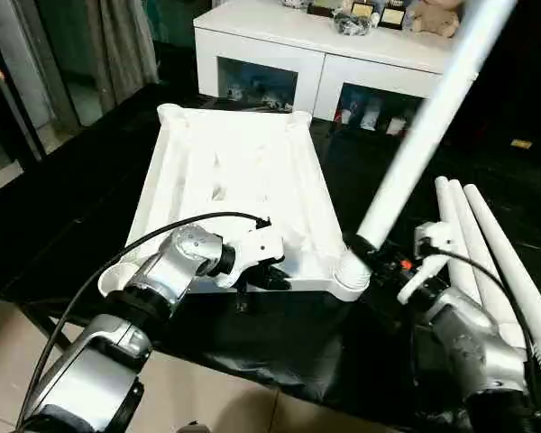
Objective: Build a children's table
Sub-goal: Insert table leg to table base
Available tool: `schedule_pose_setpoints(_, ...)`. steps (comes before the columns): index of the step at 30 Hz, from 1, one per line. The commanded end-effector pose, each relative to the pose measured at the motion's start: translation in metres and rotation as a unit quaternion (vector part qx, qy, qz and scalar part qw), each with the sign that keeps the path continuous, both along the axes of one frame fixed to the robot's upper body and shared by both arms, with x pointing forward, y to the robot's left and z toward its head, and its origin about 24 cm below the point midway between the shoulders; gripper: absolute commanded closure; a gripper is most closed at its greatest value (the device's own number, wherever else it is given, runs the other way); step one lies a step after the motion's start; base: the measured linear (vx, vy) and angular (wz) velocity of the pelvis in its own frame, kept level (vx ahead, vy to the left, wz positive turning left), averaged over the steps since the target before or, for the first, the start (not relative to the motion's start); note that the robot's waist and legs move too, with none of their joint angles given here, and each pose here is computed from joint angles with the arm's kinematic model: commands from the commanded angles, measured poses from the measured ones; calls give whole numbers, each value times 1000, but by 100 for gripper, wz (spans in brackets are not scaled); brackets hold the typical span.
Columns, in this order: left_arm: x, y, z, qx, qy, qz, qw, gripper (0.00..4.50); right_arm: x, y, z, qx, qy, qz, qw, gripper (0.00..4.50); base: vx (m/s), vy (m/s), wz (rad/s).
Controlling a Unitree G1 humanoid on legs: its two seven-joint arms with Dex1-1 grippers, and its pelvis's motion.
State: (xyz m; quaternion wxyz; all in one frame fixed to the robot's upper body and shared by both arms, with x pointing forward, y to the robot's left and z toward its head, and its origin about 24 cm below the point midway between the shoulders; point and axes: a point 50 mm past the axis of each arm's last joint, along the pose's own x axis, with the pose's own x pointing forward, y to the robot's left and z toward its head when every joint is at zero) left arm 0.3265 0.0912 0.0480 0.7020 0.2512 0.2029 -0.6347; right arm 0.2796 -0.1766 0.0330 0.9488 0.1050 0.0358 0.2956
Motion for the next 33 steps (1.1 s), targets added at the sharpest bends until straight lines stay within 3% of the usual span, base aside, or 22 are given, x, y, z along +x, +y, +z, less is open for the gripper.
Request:
schedule_pose_setpoints(1,6,-6,9,-23,-27,11,999,450,-13,-4,-27,-36,51,-11,998,265,0,0,0)
schedule_pose_setpoints(9,7,-5,8,-24,-27,13,999,450,-22,0,-36,-2,64,-16,998,265,0,0,0)
schedule_pose_setpoints(16,9,-4,8,-23,-31,15,999,450,-20,-10,-37,49,66,-80,993,265,0,0,0)
schedule_pose_setpoints(17,10,-4,10,-23,-32,15,999,450,-24,-13,-43,57,69,-105,990,265,0,0,0)
schedule_pose_setpoints(23,11,-2,11,-20,-33,12,999,450,-35,-3,-52,33,62,-118,991,265,0,0,0)
schedule_pose_setpoints(30,10,0,11,-17,-30,9,999,450,-40,4,-55,23,50,-129,990,265,0,0,0)
schedule_pose_setpoints(33,10,2,11,-14,-28,7,999,450,-43,13,-54,-16,28,-102,994,265,0,0,0)
